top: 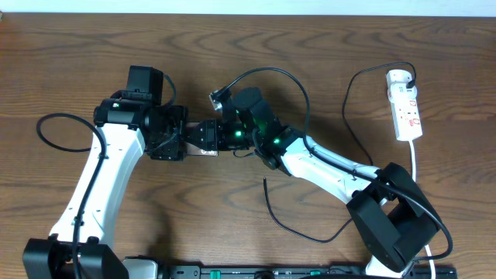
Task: Plug charger to phone and switch on socket
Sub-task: 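Close the right gripper on the box edge beside the left gripper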
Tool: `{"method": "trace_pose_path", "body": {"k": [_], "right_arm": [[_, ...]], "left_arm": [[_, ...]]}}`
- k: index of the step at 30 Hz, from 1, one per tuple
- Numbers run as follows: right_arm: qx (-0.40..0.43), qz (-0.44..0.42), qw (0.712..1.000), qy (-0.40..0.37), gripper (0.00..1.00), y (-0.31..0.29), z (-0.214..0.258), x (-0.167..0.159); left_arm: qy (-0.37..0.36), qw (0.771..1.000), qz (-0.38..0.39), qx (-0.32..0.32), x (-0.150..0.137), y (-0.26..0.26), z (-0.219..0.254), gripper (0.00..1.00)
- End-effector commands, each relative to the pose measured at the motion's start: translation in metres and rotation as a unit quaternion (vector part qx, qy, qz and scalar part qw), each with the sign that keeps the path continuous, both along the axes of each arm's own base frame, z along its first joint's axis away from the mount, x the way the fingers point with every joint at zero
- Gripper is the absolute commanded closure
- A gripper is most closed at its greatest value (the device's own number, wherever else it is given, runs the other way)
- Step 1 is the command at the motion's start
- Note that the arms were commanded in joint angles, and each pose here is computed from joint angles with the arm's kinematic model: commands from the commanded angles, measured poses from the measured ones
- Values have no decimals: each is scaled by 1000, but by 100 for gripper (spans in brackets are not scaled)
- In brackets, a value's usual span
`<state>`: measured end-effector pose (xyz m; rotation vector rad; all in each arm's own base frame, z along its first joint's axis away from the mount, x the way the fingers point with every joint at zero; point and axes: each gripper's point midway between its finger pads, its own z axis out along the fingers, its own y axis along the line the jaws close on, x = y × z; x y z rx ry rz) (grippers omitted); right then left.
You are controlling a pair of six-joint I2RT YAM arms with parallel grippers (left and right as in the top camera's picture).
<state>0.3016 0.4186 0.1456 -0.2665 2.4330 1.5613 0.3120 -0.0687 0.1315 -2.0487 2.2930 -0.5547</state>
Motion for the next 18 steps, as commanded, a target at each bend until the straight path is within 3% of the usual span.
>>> {"method": "trace_pose_path", "body": {"k": [1,18], "right_arm": [[4,11,1000,-2,62,4,3,-5],[5,20,1000,-2,74,8,4,-11]], "left_arm": [[-2,1000,2,4,0,1,1,93],[-2,1000,1,4,0,1,1,93]]}}
